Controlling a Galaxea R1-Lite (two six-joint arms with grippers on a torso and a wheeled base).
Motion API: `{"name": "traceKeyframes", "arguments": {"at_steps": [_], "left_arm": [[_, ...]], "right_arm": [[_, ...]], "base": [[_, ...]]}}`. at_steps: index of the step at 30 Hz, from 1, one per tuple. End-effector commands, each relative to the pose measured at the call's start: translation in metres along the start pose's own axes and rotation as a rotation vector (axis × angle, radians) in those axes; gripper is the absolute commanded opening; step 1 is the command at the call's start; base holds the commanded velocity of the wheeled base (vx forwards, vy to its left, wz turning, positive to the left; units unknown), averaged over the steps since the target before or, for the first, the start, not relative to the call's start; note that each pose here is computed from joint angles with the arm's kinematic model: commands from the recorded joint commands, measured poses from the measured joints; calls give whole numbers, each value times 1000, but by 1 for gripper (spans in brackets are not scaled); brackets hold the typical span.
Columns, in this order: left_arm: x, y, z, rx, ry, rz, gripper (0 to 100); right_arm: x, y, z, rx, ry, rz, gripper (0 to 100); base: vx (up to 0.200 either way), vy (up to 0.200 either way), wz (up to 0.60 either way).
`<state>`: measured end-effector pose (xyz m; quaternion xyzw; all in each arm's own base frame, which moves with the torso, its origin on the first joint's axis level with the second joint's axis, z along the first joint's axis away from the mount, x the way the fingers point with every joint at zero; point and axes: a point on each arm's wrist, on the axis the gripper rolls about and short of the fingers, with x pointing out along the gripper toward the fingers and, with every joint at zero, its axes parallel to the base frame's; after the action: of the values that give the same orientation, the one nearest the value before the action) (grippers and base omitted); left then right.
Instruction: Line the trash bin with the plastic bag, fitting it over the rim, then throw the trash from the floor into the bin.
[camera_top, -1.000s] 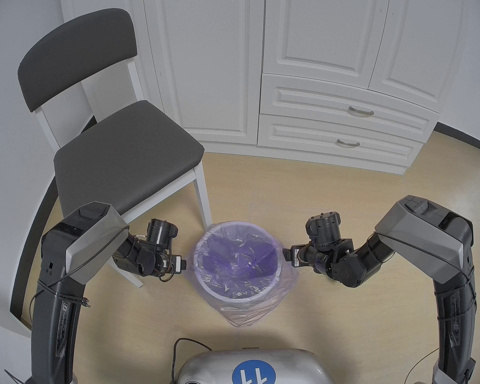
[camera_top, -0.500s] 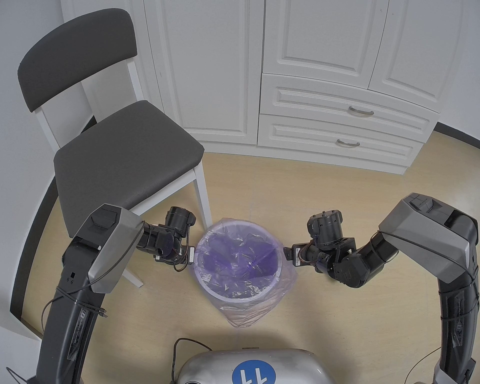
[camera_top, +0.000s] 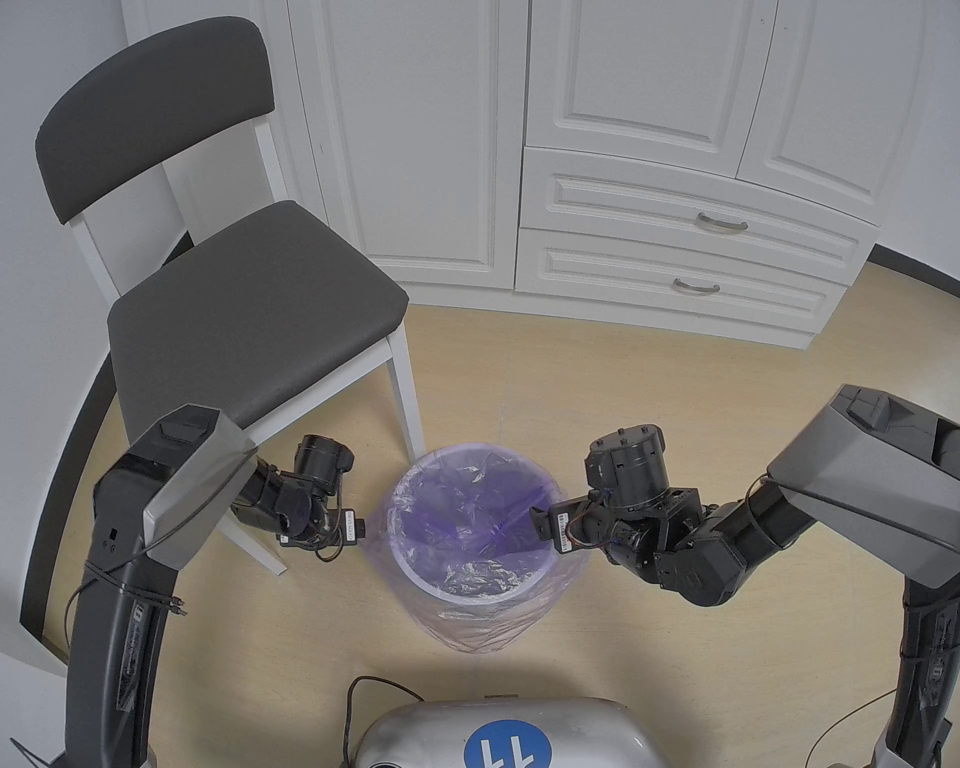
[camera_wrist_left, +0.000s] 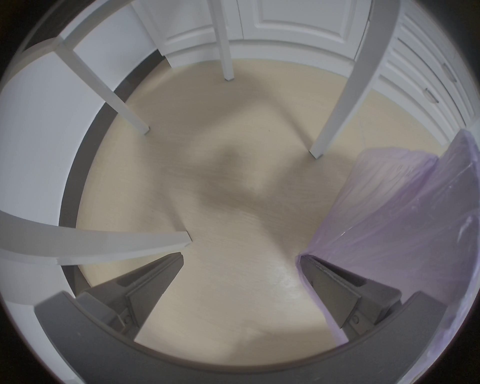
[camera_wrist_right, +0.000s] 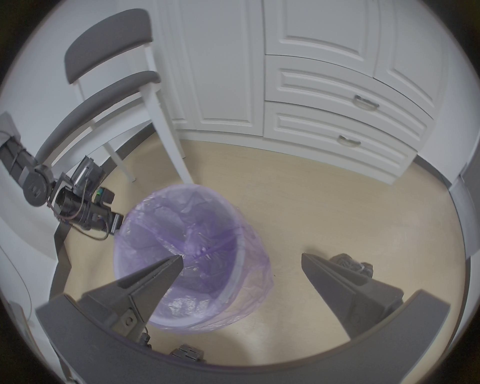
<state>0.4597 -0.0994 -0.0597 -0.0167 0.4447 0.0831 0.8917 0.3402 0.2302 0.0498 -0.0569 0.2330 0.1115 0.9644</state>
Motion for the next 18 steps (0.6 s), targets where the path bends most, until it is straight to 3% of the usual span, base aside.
{"name": "traceKeyframes", "arguments": {"at_steps": [1, 6, 9, 18], "left_arm": [[-40, 28, 7, 14, -104, -16, 100], [-60, 45, 3, 57, -131, -110, 100], [-79, 56, 1, 94, -173, -208, 100], [-70, 64, -7, 161, -169, -197, 100]], "right_arm": [[-10, 30, 24, -110, -37, 55, 100], [-10, 42, 31, -162, 15, 61, 100], [-3, 52, 37, -176, 26, 69, 100], [28, 79, 22, -218, 81, 70, 100]], "base": [[0, 0, 0], [0, 0, 0], [0, 0, 0], [0, 0, 0]]}}
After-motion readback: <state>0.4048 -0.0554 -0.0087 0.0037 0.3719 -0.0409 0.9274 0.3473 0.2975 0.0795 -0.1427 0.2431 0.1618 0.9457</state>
